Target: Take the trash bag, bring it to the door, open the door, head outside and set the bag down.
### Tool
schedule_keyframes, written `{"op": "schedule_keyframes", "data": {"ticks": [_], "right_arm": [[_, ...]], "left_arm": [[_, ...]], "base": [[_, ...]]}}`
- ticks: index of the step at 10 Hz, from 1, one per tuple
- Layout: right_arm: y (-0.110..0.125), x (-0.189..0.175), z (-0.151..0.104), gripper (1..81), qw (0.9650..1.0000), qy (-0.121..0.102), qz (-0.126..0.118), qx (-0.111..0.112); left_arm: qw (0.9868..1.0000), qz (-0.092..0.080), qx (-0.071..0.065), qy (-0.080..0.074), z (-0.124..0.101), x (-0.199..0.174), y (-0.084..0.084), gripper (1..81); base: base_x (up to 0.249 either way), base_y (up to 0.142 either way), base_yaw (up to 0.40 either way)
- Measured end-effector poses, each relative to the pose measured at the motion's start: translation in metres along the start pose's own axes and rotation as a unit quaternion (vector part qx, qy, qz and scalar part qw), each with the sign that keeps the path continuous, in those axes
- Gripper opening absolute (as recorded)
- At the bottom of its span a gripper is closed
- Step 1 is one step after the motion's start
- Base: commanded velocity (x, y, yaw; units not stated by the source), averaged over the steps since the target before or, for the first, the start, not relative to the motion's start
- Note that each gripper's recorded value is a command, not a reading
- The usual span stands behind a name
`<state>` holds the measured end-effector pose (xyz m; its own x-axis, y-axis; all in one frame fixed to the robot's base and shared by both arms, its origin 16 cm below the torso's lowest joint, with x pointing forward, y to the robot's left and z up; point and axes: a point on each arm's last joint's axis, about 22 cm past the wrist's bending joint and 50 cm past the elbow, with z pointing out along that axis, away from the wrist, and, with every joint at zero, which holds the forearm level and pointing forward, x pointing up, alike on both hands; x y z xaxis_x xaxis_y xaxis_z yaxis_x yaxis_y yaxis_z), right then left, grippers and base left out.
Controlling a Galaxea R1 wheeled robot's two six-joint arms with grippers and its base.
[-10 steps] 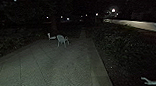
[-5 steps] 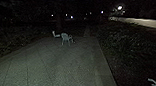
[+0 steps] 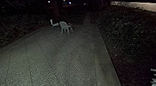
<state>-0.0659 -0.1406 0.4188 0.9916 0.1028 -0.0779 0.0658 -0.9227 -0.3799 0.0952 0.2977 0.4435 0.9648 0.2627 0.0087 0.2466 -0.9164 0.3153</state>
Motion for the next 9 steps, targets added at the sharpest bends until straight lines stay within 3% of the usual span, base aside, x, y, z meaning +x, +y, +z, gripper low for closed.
{"op": "schedule_keyframes", "data": {"ticks": [2, 4, 6, 9], "right_arm": [[-0.002, -0.001, 0.001, 81.1, 1.0000, -0.005, 0.001, 0.002], [-0.001, -0.001, 0.002, 81.1, 0.9997, -0.016, -0.015, 0.004], [-0.001, -0.006, 0.005, 81.1, 0.9988, -0.038, -0.031, 0.007], [0.000, -0.024, 0.010, 81.1, 0.9959, -0.078, -0.043, 0.015]], "left_arm": [[0.9994, -0.016, -0.008, 0.028, -0.021, 0.077, -0.005, 1.0], [0.9975, -0.042, -0.024, 0.051, -0.051, 0.141, -0.006, 1.0], [0.9950, -0.082, -0.015, 0.055, -0.084, 0.163, -0.044, 1.0], [0.9898, -0.136, 0.011, 0.043, -0.110, 0.167, -0.096, 1.0]], "base": [[0.000, 0.000, 0.000], [0.000, 0.000, 0.000], [0.000, 0.000, 0.000], [0.000, 0.000, 0.000]]}}
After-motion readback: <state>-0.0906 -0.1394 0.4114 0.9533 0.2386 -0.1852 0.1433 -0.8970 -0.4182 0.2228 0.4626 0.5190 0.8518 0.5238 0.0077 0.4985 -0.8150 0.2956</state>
